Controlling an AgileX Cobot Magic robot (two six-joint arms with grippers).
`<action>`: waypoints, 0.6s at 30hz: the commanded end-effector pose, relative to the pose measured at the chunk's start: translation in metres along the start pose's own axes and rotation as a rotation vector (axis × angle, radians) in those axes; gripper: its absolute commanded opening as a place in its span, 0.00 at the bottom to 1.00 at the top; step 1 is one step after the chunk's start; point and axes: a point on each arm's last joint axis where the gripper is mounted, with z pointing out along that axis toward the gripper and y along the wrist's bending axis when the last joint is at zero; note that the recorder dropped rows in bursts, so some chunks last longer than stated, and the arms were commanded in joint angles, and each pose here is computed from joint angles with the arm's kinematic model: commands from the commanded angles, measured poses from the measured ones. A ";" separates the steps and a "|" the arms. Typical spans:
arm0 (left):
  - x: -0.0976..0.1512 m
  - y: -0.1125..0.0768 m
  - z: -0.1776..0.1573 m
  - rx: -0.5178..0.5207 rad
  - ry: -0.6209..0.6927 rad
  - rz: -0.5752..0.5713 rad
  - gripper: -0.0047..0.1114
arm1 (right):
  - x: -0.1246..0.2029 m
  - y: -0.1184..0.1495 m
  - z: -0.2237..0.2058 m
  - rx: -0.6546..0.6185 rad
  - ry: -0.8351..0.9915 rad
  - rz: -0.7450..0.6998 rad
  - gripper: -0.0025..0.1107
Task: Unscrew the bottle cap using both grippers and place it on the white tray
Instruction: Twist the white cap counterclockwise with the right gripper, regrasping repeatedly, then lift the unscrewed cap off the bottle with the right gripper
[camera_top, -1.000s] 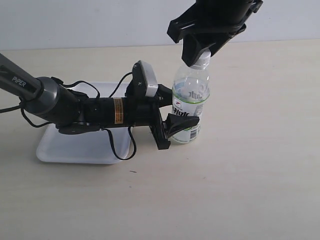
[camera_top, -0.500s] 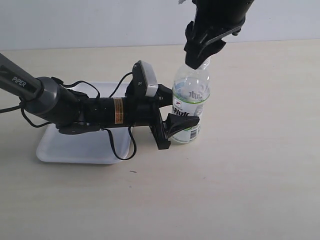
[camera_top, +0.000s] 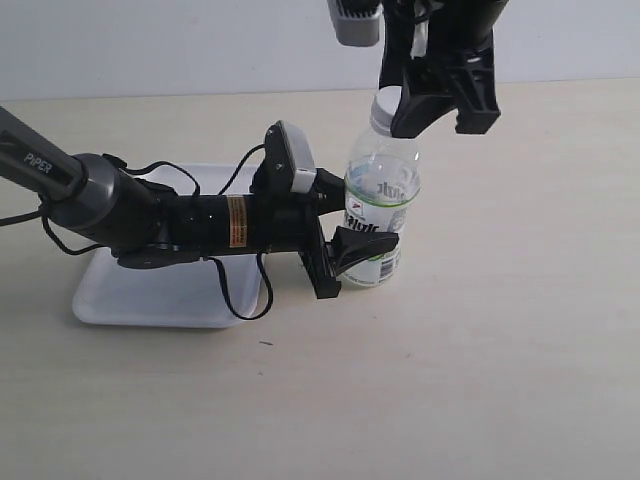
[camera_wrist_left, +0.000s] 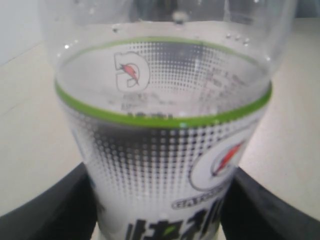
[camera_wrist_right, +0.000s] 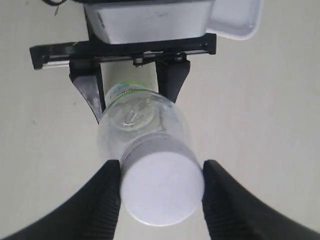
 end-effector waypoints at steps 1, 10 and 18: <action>0.004 -0.002 -0.001 0.011 0.047 -0.003 0.04 | 0.003 -0.002 -0.001 0.017 0.049 -0.265 0.02; 0.004 -0.002 -0.001 0.011 0.047 -0.003 0.04 | 0.003 -0.002 -0.001 0.009 0.052 -0.599 0.02; 0.004 -0.002 -0.001 0.012 0.044 -0.003 0.04 | 0.004 -0.002 -0.001 0.002 0.065 -0.898 0.02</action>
